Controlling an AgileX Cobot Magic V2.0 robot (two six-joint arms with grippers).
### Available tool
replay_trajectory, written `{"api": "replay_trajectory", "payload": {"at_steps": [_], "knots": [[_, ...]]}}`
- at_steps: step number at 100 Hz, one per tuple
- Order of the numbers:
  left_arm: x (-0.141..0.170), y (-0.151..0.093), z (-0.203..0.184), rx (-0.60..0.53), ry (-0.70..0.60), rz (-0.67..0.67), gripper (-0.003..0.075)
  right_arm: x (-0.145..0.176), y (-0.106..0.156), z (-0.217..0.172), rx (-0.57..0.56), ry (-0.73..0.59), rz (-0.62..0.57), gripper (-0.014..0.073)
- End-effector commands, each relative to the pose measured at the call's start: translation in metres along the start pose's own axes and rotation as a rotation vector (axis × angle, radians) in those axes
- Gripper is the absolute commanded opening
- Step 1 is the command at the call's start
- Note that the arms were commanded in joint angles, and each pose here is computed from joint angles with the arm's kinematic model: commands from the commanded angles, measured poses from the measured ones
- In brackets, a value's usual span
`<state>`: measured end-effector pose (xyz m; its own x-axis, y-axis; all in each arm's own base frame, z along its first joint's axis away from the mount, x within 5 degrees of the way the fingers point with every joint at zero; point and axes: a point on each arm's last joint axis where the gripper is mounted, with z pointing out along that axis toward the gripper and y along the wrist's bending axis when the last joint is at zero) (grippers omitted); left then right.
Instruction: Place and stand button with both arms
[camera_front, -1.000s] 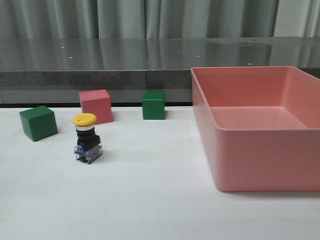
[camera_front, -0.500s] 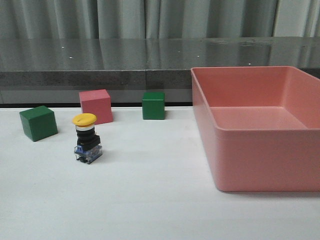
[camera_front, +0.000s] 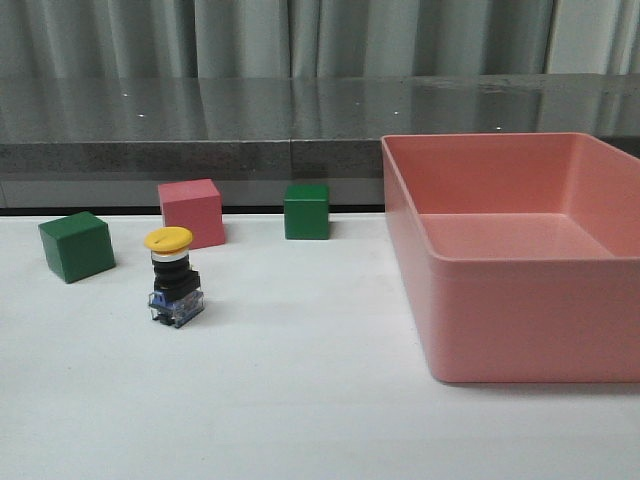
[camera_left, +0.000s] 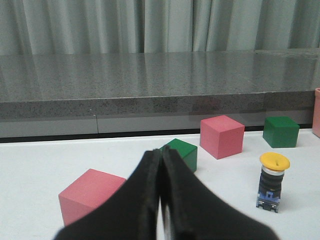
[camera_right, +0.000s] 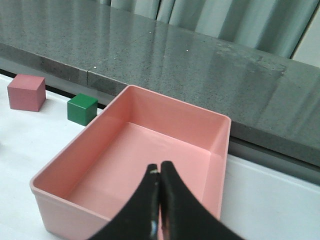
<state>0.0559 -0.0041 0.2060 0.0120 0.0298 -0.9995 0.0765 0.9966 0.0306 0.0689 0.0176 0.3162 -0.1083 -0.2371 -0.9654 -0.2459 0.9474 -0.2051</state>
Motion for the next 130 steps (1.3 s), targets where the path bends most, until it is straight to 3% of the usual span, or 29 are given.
{"api": "replay_trajectory", "payload": {"at_steps": [1,19,33,70,130], "knots": [[0.006,-0.001,-0.001,0.013,-0.075,-0.013,-0.0020,-0.014,-0.006,-0.002,0.056,-0.090,-0.012,-0.0062],[0.006,-0.001,-0.001,0.013,-0.075,-0.013,-0.0020,-0.005,-0.007,-0.006,0.101,-0.144,0.126,-0.0062],[0.006,-0.001,-0.001,0.013,-0.075,-0.013,-0.0020,0.026,-0.004,-0.005,0.138,-0.204,0.225,-0.0062],[0.005,-0.001,-0.001,0.013,-0.076,-0.013,-0.0020,0.107,0.014,0.000,0.139,-0.258,0.256,-0.0062],[0.005,-0.001,-0.001,0.013,-0.076,-0.013,-0.0020,0.108,0.014,0.001,0.138,-0.239,0.257,-0.0062]]}}
